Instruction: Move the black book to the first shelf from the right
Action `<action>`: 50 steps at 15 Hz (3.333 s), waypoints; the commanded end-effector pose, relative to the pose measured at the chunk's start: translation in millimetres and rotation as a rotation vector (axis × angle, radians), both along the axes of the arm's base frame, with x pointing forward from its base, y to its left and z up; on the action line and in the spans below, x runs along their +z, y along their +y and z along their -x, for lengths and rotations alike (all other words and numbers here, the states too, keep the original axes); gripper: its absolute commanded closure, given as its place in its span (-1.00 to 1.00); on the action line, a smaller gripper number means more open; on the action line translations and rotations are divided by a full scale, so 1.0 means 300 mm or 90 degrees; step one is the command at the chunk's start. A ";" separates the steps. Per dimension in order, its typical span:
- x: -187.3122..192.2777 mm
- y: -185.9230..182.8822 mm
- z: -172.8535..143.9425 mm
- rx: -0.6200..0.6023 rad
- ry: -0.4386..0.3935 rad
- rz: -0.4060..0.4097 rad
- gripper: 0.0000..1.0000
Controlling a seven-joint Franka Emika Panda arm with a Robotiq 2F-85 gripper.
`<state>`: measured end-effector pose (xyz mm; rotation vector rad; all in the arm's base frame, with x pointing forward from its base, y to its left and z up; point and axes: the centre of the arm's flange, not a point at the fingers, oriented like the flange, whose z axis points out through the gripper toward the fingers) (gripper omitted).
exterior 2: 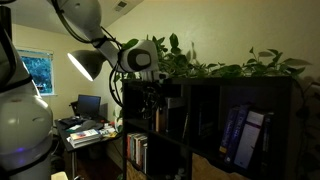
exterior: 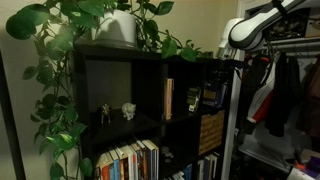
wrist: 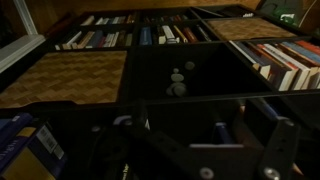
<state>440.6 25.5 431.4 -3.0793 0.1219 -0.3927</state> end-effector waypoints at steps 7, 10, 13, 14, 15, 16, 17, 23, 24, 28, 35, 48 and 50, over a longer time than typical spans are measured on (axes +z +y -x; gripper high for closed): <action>-0.030 -0.009 -0.028 -0.014 0.001 0.008 -1.00; -0.036 -0.010 -0.036 -0.016 -0.002 0.011 -1.00; -0.089 -0.025 -0.078 -0.033 -0.023 0.021 -1.00; -0.101 -0.030 -0.092 -0.031 -0.030 0.020 -1.00; -0.122 -0.039 -0.116 -0.029 -0.041 0.020 -1.00; -0.135 -0.043 -0.129 -0.026 -0.050 0.016 -1.00; -0.158 -0.049 -0.155 -0.030 -0.062 0.018 -1.00; -0.219 -0.069 -0.180 -0.029 -0.067 0.017 -1.00; -0.232 -0.073 -0.188 -0.030 -0.063 0.018 -1.00; -0.236 -0.069 -0.190 -0.029 -0.061 0.018 -1.00; -0.302 -0.076 -0.238 -0.052 -0.070 0.012 -1.00; -0.366 -0.129 -0.371 -0.130 -0.133 -0.007 -1.00; -0.363 -0.123 -0.379 -0.132 -0.133 -0.009 -1.00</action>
